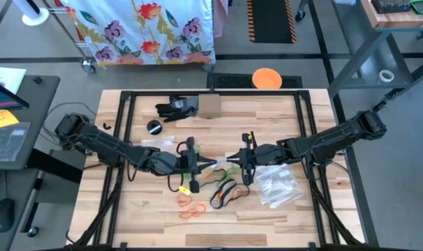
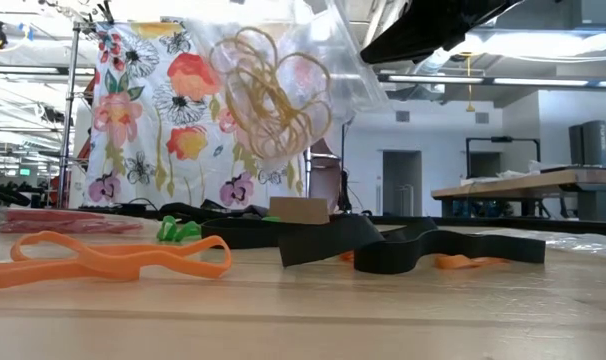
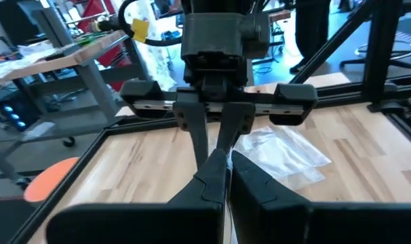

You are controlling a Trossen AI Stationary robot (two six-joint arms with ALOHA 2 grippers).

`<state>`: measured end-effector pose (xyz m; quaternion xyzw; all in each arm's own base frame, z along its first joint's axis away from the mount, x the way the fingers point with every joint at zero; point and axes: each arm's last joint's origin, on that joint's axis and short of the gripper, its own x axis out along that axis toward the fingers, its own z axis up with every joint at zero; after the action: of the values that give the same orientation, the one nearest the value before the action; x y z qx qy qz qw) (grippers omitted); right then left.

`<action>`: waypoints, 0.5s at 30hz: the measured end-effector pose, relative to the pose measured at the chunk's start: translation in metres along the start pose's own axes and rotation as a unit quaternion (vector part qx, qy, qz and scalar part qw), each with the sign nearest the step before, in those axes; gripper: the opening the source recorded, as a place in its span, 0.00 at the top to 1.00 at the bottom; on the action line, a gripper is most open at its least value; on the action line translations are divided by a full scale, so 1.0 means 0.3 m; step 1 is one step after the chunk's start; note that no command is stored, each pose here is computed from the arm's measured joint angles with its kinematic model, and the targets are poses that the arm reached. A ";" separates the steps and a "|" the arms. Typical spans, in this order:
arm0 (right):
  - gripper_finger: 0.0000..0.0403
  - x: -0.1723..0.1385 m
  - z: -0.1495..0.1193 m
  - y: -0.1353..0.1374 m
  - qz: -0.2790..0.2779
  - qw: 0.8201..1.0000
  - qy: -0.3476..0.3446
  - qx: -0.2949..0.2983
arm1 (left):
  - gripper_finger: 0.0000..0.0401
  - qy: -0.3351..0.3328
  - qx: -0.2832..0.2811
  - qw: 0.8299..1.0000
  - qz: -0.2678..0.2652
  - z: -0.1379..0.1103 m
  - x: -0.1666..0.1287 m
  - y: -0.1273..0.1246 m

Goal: Sort rubber bands
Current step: Close the transparent zip bag

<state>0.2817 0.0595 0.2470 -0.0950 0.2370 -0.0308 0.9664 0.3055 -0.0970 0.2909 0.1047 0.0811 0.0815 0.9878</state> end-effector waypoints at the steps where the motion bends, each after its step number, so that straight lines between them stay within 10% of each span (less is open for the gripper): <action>1: 0.96 0.000 0.000 0.000 0.000 1.000 0.000 0.000 | 1.00 0.000 0.001 1.000 0.003 0.001 -0.002 -0.003; 15: 0.96 0.000 -0.006 0.000 0.001 1.000 0.009 -0.001 | 1.00 -0.004 0.014 0.998 0.054 0.026 -0.048 -0.024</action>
<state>0.2809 0.0593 0.2454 -0.0951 0.2456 -0.0308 0.9642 0.2938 -0.1079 0.2989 0.1231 0.0724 0.1333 0.9807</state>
